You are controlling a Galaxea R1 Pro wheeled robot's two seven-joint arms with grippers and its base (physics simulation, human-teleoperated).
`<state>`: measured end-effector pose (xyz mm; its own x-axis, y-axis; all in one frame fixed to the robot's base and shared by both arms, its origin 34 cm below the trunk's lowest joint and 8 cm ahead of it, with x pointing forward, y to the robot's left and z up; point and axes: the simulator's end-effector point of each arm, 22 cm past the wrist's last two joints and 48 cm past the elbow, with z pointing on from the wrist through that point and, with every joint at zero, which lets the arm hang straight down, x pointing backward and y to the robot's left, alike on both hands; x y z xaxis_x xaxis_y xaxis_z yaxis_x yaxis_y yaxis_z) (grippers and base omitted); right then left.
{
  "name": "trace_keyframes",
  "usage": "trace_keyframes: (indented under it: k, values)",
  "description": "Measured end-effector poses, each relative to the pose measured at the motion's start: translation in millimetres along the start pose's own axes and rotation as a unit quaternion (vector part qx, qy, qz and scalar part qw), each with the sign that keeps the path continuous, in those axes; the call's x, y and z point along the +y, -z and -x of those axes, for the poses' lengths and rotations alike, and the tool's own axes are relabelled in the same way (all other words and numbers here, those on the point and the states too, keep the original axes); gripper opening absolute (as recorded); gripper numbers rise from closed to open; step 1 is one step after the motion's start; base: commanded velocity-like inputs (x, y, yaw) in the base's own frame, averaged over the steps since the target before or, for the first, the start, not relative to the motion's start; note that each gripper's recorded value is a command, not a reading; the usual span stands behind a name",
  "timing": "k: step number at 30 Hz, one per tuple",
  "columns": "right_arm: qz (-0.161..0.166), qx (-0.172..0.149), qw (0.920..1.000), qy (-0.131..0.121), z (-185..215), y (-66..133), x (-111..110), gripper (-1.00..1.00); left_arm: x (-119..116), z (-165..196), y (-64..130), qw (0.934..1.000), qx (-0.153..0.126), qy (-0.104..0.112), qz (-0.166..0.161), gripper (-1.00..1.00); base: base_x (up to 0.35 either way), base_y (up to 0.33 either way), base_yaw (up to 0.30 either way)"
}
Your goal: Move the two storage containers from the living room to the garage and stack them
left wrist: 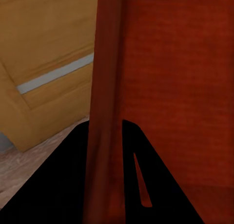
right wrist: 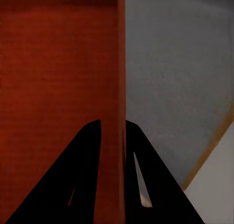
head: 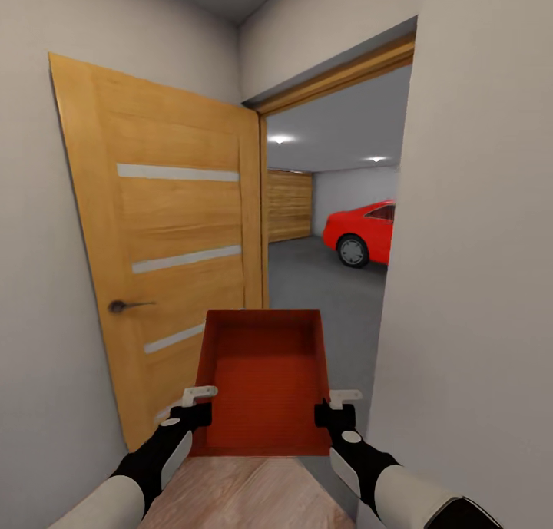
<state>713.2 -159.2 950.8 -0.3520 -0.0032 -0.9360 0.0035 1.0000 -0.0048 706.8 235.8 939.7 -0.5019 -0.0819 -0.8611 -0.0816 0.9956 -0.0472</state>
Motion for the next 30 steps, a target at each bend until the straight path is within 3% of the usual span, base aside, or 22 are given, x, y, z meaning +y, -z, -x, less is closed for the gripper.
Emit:
trace_keyframes:
  k: [20,30]
  values:
    - [0.0,0.0,1.0,-0.001,-0.2,-0.1,-0.8,-1.0,-0.9,0.4,0.0,1.0,0.0,0.0,0.0,-1.0,0.299,0.22,-0.275]
    - [0.0,0.0,1.0,-0.002,-0.6,-0.1,-1.0,-1.0,-1.1,0.2,0.0,1.0,0.0,0.0,0.0,-1.0,0.288,0.246,-0.123]
